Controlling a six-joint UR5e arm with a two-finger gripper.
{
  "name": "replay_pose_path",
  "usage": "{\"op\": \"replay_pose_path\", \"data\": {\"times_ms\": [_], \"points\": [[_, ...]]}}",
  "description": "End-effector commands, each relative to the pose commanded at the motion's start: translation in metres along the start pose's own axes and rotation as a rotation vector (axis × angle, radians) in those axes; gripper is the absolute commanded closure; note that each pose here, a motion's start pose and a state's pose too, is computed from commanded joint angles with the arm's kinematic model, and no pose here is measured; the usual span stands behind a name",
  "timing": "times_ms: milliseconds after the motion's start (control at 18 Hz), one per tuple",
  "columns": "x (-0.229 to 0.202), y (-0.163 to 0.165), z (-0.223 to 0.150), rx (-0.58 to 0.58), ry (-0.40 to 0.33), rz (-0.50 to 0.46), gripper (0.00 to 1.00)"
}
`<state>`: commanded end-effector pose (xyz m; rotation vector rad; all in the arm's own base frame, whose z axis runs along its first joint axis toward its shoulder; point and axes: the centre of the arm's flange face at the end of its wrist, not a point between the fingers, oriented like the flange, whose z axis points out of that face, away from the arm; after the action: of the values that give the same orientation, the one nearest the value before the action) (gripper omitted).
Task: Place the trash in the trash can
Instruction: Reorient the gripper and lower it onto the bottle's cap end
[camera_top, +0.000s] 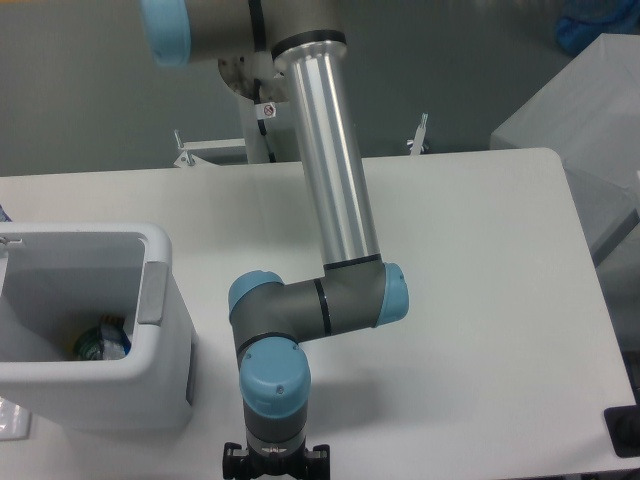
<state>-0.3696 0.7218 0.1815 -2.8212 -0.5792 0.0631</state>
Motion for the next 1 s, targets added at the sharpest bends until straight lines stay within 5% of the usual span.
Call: {"op": "replay_pose_path", "data": {"times_ms": [278, 722, 1000], "points": [[0.0093, 0.0019, 0.0003, -0.005, 0.004, 0.012, 0.19], [0.0131, 0.0028, -0.0002, -0.006, 0.004, 0.016, 0.53], [0.0132, 0.0031, -0.0008, -0.006, 0.004, 0.017, 0.60]]}}
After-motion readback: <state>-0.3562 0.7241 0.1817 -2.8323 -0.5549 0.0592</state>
